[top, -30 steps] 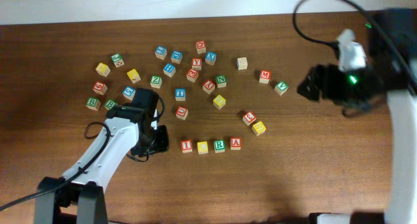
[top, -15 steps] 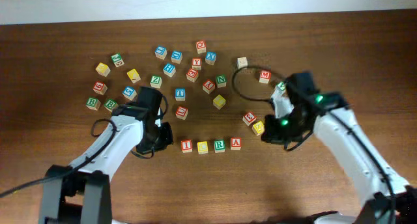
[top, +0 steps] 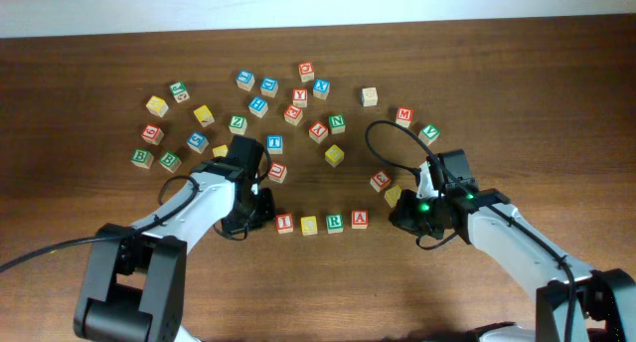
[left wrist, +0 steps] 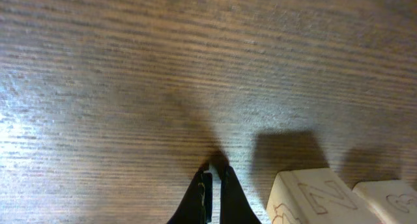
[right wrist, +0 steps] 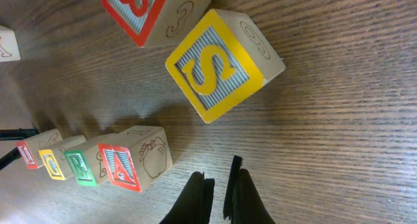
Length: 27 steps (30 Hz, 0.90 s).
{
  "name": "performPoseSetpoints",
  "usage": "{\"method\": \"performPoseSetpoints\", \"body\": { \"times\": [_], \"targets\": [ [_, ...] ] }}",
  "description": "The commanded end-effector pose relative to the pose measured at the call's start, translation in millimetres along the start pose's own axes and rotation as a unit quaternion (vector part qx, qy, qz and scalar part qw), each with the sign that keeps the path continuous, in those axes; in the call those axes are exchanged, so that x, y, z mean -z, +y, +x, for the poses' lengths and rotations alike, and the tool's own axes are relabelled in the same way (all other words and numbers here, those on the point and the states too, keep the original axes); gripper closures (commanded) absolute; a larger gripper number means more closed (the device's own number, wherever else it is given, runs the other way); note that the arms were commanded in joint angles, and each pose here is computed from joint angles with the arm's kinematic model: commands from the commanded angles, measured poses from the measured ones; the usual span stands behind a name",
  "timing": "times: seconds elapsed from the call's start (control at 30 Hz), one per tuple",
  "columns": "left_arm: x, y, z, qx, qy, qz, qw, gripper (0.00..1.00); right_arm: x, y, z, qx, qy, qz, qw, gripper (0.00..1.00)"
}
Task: Spell out ICRA
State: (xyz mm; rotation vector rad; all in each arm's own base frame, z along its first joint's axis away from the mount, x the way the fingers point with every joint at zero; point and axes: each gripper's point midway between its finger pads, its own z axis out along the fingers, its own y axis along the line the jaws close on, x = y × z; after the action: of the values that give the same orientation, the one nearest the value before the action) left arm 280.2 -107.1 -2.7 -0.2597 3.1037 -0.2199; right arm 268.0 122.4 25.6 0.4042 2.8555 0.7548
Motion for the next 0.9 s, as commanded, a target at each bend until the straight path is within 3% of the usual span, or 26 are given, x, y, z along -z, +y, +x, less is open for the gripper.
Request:
{"method": "performPoseSetpoints", "body": {
  "times": [0.0,0.37,0.53,0.87],
  "targets": [
    [-5.3,-1.4,0.6,0.006,0.003,0.005,1.0,1.0,-0.2,-1.6,0.4,0.003,-0.004,0.004,1.0,0.96],
    [-21.5,-21.8,17.1,-0.031,0.037,0.027,0.998,1.0,-24.7,-8.0,2.7,-0.008,0.014,0.011,1.0,0.96],
    [-23.3,-35.8,20.7,-0.057,0.03,0.03,0.997,1.0,-34.3,17.3,4.3,0.048,-0.002,-0.003,0.999,0.96],
    [-24.2,-35.0,21.6,-0.045,0.032,0.027,0.998,1.0,-36.3,23.6,5.3,0.061,-0.005,-0.007,0.998,0.96]
  ]
}}
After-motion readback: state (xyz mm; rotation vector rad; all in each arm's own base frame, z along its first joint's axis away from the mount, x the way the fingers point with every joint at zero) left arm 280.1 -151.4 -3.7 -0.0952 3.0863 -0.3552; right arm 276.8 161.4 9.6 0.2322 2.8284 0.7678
